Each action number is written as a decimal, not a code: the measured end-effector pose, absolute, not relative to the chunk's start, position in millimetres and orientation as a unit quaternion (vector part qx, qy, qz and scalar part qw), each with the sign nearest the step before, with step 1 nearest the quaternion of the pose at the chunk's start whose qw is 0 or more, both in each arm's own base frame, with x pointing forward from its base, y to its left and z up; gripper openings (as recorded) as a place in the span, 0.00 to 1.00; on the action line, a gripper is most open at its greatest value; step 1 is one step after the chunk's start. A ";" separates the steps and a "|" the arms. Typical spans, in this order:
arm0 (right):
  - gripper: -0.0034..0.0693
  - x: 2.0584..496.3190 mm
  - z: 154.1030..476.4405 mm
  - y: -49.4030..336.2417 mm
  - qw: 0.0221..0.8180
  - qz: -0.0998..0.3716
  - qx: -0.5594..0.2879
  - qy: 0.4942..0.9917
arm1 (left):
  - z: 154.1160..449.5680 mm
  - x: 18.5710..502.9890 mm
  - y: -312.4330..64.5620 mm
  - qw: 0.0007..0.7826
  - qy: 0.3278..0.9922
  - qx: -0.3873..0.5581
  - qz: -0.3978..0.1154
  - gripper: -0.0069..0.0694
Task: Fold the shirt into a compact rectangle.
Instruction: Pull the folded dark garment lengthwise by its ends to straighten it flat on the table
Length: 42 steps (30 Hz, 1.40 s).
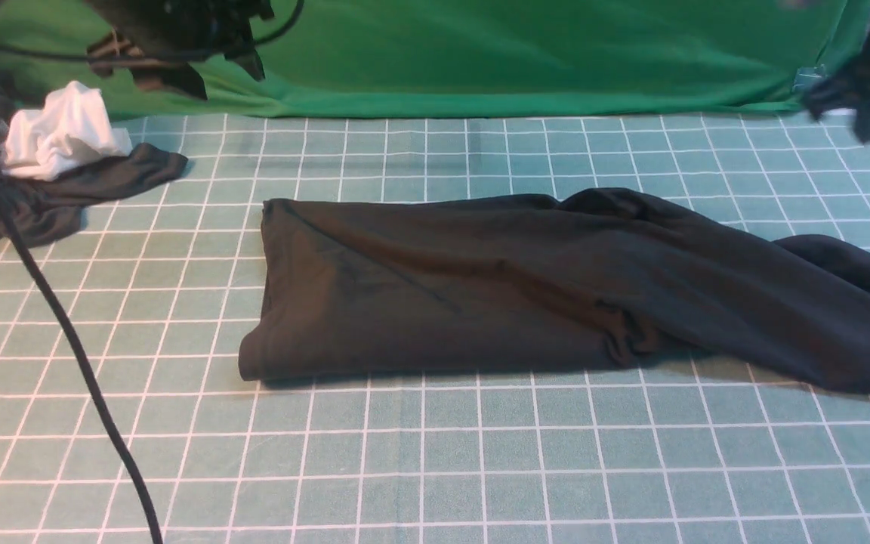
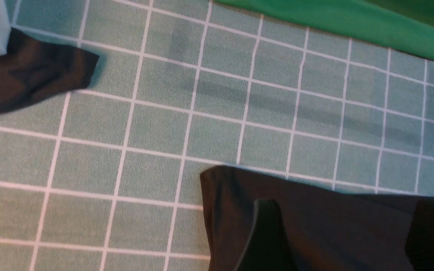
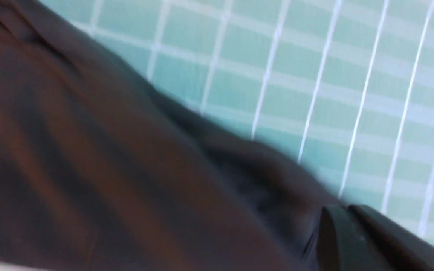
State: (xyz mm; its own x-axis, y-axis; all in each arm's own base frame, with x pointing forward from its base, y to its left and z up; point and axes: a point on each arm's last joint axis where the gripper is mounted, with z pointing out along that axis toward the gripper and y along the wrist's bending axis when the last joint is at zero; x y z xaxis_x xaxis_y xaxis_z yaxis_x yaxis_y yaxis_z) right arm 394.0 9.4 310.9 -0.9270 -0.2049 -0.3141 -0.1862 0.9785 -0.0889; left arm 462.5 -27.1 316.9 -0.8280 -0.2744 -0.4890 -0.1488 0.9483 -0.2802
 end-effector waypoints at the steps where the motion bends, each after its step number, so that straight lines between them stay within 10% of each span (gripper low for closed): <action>1: 0.08 383.7 305.1 -2.2 0.147 -0.009 -0.083 0.986 | 319.5 461.2 -27.7 0.266 0.950 -0.110 -0.118 0.67; 5: 0.14 362.7 277.1 -26.4 0.097 0.030 -0.048 0.994 | 321.2 459.7 -29.1 0.259 0.953 -0.101 -0.122 0.67; 12: 0.55 348.1 203.7 -47.3 0.064 0.037 -0.018 0.997 | 321.1 459.1 -30.1 0.256 0.954 -0.092 -0.126 0.67; 20: 0.63 347.2 193.2 -63.9 0.052 -0.014 0.016 0.998 | 321.3 459.4 -30.4 0.259 0.954 -0.087 -0.126 0.67; 29: 0.60 339.7 177.7 -86.6 0.025 0.012 0.111 0.993 | 321.4 459.5 -30.4 0.260 0.954 -0.080 -0.124 0.67; 38: 0.14 347.2 168.6 -81.5 0.029 0.049 0.078 0.995 | 321.4 459.5 -30.4 0.261 0.955 -0.075 -0.123 0.67; 42: 0.10 359.8 189.1 -87.5 0.049 0.030 0.056 0.997 | 321.4 459.5 -30.4 0.261 0.955 -0.074 -0.123 0.67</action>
State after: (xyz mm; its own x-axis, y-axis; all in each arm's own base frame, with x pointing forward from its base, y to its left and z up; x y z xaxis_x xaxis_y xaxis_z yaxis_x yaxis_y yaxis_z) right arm 359.8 -87.5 189.1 -0.9890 0.1143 -0.0934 0.1085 0.9920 0.0649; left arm 459.5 -30.4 321.4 -0.8527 -0.2062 -0.4801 -0.0782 0.9588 -0.2729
